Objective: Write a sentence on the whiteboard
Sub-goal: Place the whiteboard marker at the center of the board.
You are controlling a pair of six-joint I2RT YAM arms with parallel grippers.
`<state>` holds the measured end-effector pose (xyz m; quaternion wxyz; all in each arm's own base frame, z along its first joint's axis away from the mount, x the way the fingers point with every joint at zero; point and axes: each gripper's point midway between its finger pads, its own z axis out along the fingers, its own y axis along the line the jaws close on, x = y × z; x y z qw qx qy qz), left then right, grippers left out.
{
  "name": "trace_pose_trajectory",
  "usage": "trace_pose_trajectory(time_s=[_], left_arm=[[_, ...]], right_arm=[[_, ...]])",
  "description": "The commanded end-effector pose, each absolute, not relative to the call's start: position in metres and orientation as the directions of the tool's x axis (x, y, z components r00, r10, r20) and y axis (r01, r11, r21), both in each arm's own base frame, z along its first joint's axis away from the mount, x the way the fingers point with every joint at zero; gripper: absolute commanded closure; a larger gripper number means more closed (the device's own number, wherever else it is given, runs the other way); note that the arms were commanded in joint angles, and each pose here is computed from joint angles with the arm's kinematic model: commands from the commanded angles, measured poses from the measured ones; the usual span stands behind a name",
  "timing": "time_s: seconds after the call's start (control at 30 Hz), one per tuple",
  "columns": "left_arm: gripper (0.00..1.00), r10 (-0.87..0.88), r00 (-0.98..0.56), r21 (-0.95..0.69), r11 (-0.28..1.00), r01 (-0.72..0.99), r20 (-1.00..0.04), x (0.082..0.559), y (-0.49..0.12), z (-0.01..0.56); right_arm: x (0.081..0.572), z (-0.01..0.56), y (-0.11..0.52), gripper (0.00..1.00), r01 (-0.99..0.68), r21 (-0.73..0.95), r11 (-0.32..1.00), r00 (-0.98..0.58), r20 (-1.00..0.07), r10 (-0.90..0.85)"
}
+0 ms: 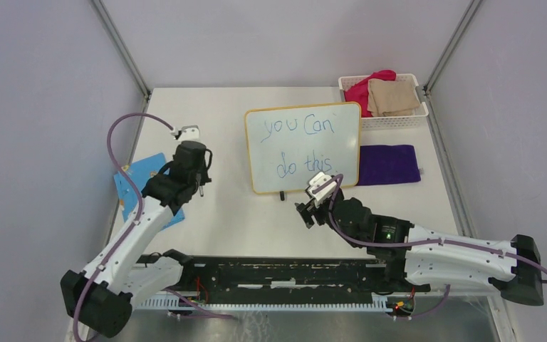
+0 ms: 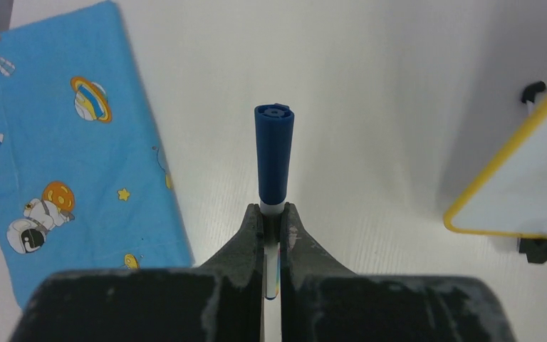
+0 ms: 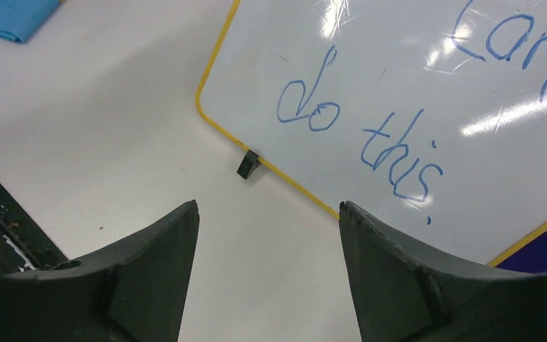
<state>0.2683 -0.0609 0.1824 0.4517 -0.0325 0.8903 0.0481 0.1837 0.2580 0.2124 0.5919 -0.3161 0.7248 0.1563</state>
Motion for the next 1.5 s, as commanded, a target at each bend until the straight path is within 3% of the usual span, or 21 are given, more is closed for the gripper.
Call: trace_pose_trajectory(time_s=[0.0,0.37,0.87,1.47], left_arm=[[0.98,-0.21,-0.647,-0.168,0.978,-0.128,-0.733,0.296,-0.075,0.164],[0.98,-0.293,-0.802,-0.155,0.956,-0.248,-0.521,0.361,-0.08,0.069],[0.92,-0.247,-0.821,-0.094,0.968,-0.232,-0.515,0.392,-0.062,0.035],[0.8,-0.242,-0.874,-0.075,0.97,-0.233,-0.421,0.38,-0.064,-0.01]], right_arm=[[0.19,0.219,0.251,0.24,-0.597,-0.135,0.791,-0.079,-0.971,-0.225],[0.182,0.203,0.254,0.24,-0.644,-0.136,0.753,-0.077,-0.968,-0.24],[0.185,0.217,0.232,0.24,-0.6,-0.146,0.787,-0.029,-0.979,-0.204],[0.192,0.236,0.232,0.27,-0.555,-0.11,0.824,-0.033,-0.988,-0.154]])
